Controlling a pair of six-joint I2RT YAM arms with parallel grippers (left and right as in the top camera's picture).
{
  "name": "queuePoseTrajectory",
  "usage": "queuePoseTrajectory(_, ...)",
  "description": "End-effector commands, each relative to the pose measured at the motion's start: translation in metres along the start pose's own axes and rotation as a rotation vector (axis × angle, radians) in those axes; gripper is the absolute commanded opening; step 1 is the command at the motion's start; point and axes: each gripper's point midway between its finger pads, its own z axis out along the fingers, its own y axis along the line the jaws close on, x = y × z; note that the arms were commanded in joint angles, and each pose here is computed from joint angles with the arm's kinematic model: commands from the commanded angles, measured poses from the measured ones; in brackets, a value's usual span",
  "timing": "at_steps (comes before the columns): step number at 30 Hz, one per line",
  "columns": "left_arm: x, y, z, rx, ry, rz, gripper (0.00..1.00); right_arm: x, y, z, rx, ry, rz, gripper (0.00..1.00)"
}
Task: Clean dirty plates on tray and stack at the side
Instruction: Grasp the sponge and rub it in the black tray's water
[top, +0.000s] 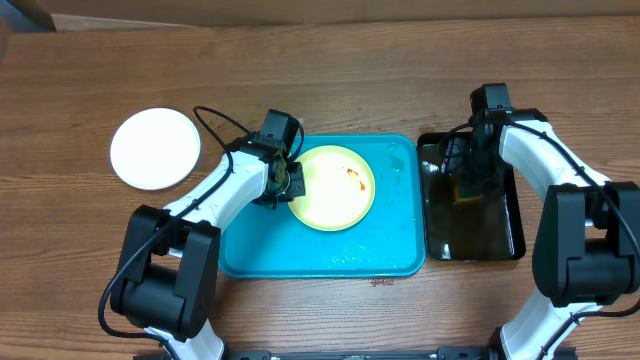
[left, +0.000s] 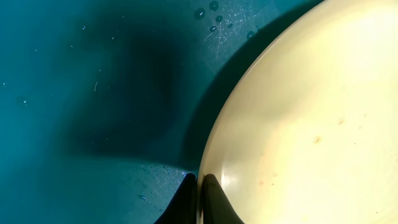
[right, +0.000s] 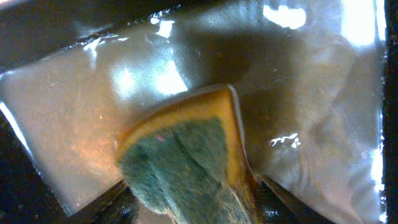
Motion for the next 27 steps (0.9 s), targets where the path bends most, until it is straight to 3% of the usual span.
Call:
queuePoseTrajectory(1, -0.002, -0.001, -0.008, -0.001, -0.026, 0.008, 0.04, 0.002, 0.0, -0.005, 0.001, 0.0, -0.008, 0.45)
queuePoseTrajectory(4, -0.002, -0.001, -0.008, -0.001, -0.025, 0.008, 0.04, 0.007, -0.001, -0.005, 0.008, 0.021, -0.008, 0.44)
queuePoseTrajectory(8, -0.002, -0.001, -0.008, -0.002, -0.025, 0.008, 0.05, 0.015, -0.004, -0.005, 0.019, 0.052, -0.008, 0.53)
queuePoseTrajectory(19, -0.002, -0.001, -0.008, -0.002, -0.025, 0.008, 0.04, 0.015, -0.004, -0.005, 0.019, 0.053, -0.008, 0.49)
queuePoseTrajectory(23, -0.002, -0.001, -0.008, -0.001, -0.025, 0.008, 0.05, 0.015, -0.004, -0.005, 0.019, 0.054, -0.008, 0.56)
queuePoseTrajectory(25, -0.002, -0.001, -0.008, -0.001, -0.025, 0.007, 0.05, 0.015, -0.004, -0.005, 0.019, 0.052, -0.008, 0.51)
queuePoseTrajectory(27, -0.002, -0.001, -0.008, -0.001, -0.025, 0.007, 0.05, 0.014, -0.004, -0.005, 0.019, 0.05, -0.008, 0.36)
